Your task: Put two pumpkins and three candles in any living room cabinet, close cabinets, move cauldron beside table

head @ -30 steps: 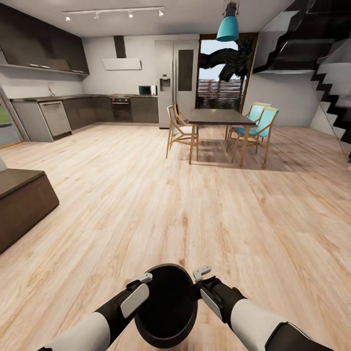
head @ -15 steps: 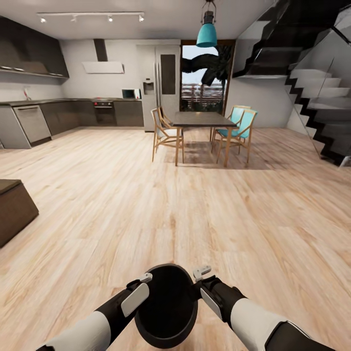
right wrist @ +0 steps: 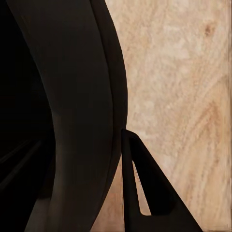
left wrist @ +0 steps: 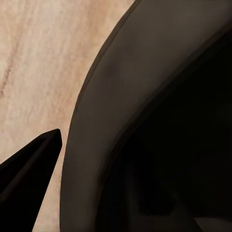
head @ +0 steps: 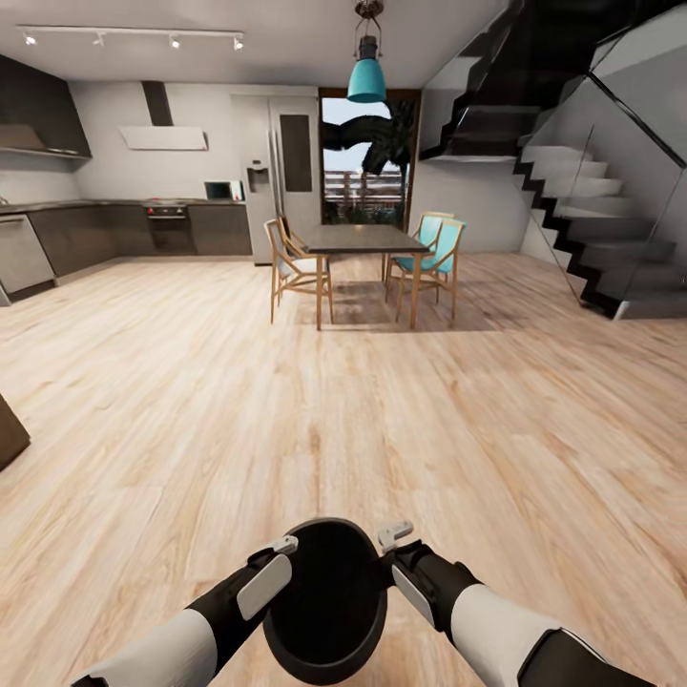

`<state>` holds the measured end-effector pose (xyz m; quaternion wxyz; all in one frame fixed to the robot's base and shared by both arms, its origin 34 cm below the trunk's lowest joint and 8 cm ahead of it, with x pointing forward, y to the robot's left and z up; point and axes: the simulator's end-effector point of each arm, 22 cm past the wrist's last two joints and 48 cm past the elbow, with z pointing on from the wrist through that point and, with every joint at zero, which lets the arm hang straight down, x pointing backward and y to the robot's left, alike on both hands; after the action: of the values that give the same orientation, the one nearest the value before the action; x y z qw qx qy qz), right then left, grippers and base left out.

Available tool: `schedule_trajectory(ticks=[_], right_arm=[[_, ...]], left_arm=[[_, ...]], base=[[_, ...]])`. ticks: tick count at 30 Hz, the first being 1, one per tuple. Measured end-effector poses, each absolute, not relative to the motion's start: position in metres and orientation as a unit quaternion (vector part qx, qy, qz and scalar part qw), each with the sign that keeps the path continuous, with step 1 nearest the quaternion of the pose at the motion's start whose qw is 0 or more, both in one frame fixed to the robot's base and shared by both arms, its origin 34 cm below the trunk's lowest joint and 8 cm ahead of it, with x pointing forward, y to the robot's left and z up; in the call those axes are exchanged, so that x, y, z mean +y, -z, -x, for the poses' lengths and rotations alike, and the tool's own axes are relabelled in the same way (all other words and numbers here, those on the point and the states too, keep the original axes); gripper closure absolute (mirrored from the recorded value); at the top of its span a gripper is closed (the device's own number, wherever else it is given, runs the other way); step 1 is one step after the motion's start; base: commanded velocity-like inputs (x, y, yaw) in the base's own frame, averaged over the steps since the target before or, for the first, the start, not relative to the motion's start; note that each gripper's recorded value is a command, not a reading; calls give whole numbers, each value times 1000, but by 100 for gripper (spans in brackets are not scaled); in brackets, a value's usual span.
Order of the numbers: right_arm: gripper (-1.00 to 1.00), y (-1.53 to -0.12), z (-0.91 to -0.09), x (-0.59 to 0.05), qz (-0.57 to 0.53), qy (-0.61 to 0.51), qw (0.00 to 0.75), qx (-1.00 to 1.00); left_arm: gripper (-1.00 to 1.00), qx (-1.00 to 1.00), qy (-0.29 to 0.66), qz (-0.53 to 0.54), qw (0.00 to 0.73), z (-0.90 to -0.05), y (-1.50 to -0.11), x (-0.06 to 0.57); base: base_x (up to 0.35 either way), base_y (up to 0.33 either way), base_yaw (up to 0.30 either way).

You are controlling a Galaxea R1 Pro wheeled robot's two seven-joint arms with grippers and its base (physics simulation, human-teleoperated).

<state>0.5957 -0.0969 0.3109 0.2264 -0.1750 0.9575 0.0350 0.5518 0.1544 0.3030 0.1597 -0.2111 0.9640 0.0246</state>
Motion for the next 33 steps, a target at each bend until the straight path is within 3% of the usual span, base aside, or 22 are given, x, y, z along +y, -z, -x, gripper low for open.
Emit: schedule_trajectory(ticks=[15, 33], right_arm=[[100, -314, -596, -98, 171, -27, 228, 958], [100, -315, -596, -98, 170, -28, 229, 958]], left_arm=[[100, 965, -20, 208, 160, -555, -303, 154], [100, 965, -21, 208, 161, -556, -304, 154]], base=[[0, 0, -116], [0, 0, -273]])
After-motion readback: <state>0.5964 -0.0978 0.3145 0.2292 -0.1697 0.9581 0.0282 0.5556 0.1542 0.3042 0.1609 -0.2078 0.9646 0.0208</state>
